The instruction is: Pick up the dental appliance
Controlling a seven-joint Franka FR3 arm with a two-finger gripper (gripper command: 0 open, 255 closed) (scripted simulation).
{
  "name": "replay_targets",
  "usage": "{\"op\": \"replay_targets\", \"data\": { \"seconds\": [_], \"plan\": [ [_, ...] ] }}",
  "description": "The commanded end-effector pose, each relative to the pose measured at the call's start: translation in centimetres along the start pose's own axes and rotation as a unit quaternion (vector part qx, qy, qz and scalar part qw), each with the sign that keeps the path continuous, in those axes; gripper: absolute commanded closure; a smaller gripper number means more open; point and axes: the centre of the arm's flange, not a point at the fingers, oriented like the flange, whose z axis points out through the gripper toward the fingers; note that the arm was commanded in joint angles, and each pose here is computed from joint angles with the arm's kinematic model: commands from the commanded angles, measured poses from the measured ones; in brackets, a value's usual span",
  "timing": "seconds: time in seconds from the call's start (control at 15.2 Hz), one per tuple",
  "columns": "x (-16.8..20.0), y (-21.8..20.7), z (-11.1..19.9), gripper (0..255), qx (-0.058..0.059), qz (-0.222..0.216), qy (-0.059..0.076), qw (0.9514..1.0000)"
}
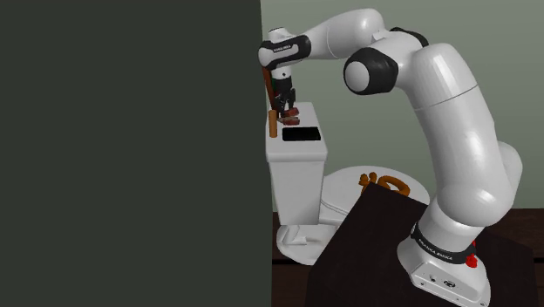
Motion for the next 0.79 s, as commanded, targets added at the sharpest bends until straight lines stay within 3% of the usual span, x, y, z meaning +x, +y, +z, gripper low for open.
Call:
{"op": "replay_targets", "data": {
  "seconds": [0.0,0.73],
  "plan": [
    [-0.1,-0.1,-1.0,255,0.000,-0.001,0.000,1.0000],
    [-0.9,-0.1,-5.8,255,0.000,-0.001,0.000,1.0000]
  ]
}}
